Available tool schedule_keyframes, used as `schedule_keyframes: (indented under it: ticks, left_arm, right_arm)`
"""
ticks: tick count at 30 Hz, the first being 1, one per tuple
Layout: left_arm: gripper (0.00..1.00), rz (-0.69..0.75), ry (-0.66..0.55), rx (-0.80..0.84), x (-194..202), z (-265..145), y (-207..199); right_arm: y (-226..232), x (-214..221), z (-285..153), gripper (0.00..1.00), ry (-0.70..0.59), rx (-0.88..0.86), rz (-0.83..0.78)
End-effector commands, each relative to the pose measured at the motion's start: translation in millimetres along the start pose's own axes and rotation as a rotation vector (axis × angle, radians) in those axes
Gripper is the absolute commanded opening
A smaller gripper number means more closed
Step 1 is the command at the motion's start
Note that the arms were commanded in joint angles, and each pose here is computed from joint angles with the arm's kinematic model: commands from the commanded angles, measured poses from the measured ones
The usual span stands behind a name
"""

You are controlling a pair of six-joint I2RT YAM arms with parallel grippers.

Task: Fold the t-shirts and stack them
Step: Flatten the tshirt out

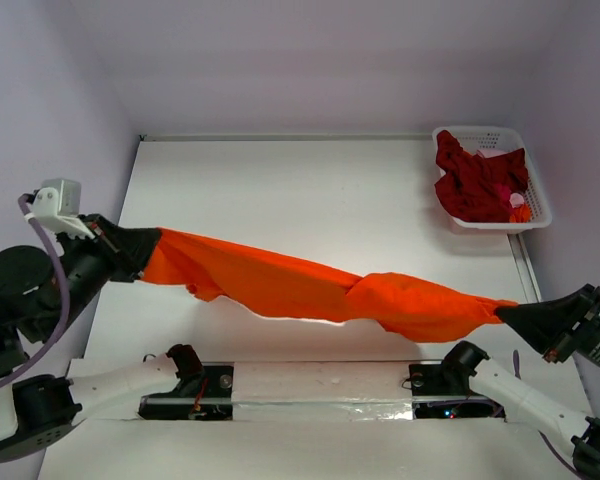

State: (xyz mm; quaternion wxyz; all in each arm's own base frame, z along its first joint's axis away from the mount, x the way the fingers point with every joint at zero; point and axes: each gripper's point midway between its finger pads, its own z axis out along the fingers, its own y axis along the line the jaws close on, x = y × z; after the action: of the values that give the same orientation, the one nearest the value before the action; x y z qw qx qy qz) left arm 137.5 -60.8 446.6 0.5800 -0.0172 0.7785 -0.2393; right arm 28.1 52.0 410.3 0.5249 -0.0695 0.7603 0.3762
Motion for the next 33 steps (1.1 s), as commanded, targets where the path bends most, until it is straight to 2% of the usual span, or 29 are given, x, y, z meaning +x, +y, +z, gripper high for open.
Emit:
schedule_keyframes:
  ticks: [1,7,15,18,22,24,27,33]
  left_arm:
    - [0.0,-0.001,-0.033,-0.025,-3,-3,10]
    - [0.0,0.016,0.01,0.009,25,-8,21]
    - [0.0,-0.043,-0.048,0.222,18,-53,17]
    - [0.0,-0.032,-0.003,0.234,26,-47,10]
    - [0.0,0.025,0.121,0.119,54,-11,5]
    - [0.0,0.019,0.135,0.073,59,0,5]
    - [0.0,0.007,0.115,-0.021,52,17,6]
    - [0.0,0.03,0.021,-0.193,33,50,9]
  right_arm:
    - [3,9,3,0.0,0.047,-0.032,-0.051]
    - [13,35,-22,0.0,0.062,-0.166,-0.046]
    - [39,43,-69,0.0,0.014,-0.365,-0.041]
    - [39,40,-75,0.0,-0.011,-0.37,-0.035]
    - [24,39,-49,0.0,0.016,-0.258,-0.013]
    - [10,32,-30,0.0,0.012,-0.152,0.004]
    - [-6,27,-1,0.0,0.02,-0.033,0.021]
    - [-14,6,59,0.0,0.021,0.08,0.021]
